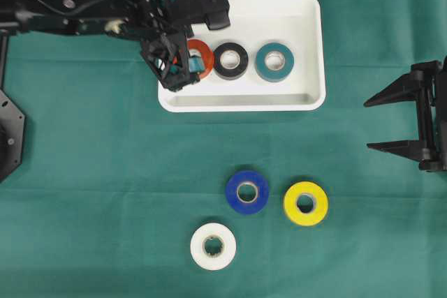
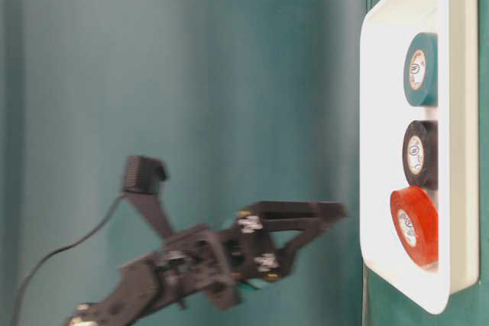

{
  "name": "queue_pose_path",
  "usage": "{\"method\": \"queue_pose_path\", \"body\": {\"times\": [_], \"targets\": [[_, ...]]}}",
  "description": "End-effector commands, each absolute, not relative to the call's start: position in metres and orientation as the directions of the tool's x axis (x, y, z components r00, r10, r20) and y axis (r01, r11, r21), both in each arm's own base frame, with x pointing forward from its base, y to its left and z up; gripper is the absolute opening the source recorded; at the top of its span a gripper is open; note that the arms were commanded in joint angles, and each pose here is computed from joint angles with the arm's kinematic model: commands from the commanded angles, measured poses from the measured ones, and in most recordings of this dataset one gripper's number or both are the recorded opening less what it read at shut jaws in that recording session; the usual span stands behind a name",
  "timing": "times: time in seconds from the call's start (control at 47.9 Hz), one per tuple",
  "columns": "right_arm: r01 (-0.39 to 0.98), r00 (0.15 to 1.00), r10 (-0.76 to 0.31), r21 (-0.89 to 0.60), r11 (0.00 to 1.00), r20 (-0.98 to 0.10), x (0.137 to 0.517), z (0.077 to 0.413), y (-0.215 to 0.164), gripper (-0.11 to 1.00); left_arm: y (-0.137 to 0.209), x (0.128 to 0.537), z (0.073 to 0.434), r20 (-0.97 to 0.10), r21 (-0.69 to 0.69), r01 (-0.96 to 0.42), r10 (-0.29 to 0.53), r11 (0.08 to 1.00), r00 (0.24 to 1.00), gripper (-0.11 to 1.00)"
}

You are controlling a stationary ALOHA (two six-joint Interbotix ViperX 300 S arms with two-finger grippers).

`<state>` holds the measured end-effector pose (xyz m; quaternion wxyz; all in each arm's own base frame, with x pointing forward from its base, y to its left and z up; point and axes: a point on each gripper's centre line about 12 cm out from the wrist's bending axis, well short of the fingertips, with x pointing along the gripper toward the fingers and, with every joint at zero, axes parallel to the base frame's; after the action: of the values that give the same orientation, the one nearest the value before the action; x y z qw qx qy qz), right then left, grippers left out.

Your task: Pick up the tape from a random location and place it into the white case.

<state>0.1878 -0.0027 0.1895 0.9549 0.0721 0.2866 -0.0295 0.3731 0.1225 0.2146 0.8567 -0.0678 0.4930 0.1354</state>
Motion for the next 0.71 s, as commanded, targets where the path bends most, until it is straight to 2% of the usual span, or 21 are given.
{"method": "queue_pose_path", "body": {"times": [0.0,0.418,0.69], "targets": [[0.095,0.845,-0.015,0.122,0.988,-0.535,0.192,0.197,-0.003,0.84,0.124,0.373,0.246,-0.831,0.019,-0.302,0.183,0.953,0.526,0.98],[0.096,0.845,-0.015,0.124,0.988,-0.535,0.192,0.197,-0.003,0.84,0.114,0.371,0.252,-0.826,0.017,-0.284,0.174,0.959,0.536,0.98],[0.097,0.846,-0.015,0.125,0.987,-0.532,0.192,0.198,-0.003,0.84,0.064,0.386,0.252,-0.799,0.012,-0.158,0.104,0.987,0.592,0.98]]}}
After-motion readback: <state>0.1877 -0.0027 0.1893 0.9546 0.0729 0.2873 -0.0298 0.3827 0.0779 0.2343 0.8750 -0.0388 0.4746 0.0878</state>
